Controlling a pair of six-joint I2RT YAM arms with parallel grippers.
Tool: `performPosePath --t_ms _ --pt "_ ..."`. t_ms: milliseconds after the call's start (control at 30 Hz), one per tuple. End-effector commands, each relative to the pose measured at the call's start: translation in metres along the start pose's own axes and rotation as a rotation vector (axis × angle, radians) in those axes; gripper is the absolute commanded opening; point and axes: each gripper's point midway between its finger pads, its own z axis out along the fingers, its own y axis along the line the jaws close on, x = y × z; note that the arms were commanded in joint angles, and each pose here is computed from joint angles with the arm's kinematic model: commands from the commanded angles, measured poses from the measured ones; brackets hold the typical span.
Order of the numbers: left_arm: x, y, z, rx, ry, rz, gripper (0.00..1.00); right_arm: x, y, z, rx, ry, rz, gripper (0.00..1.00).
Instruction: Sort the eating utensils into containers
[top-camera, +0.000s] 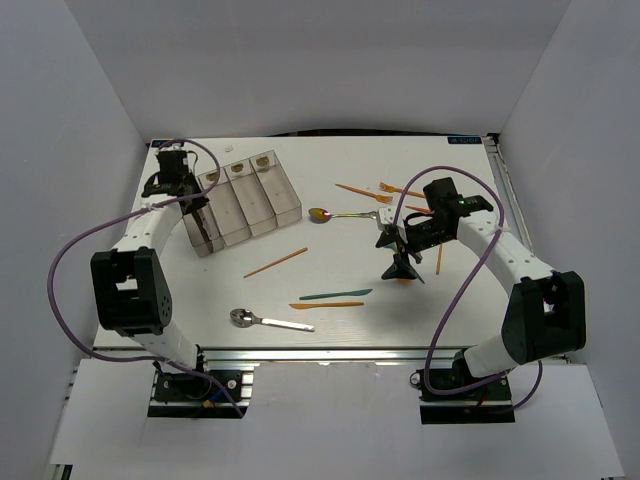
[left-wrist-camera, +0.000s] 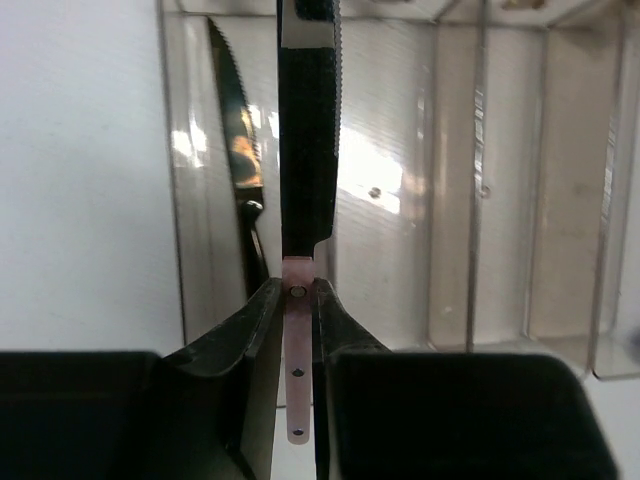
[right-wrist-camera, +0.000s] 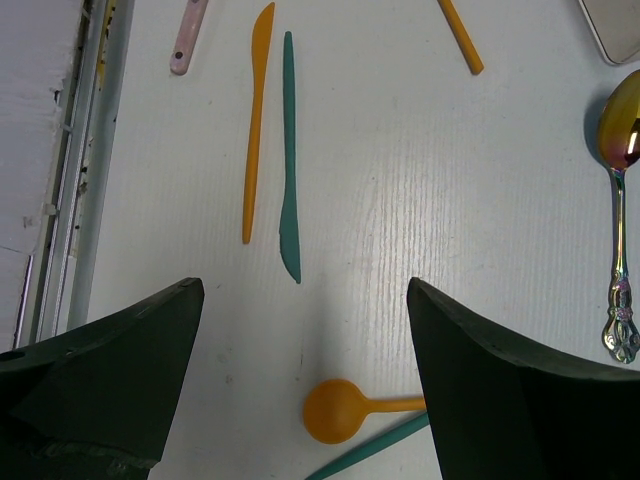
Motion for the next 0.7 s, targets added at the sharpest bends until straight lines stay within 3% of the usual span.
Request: performPosePath --t_ms 0,167,533,633,667 --pt "-0.030 0.011 -0.006 -0.051 -0.078 -0.059 0.00 -0.007 0.000 -0.004 0.016 -0.029 -0.021 0.89" --pt "-0.036 0.016 0.005 -0.070 -0.080 -0.073 0.00 -0.007 -0.001 -0.003 0.012 -0.033 -0.017 0.89" --pt "0.005 0.011 0.030 -0.046 0.042 -0.148 0.01 -0.005 -0.002 -0.003 0.013 -0.035 -0.011 0.89" --pt "0.013 0.009 0.032 -0.035 0.064 -0.175 0.09 -0.005 -0.002 -0.003 0.014 -0.034 -0.007 0.89" --pt "0.013 0.007 0.031 -0.027 0.066 -0.181 0.23 -0.005 -0.003 -0.003 0.015 -0.035 -0.010 0.89"
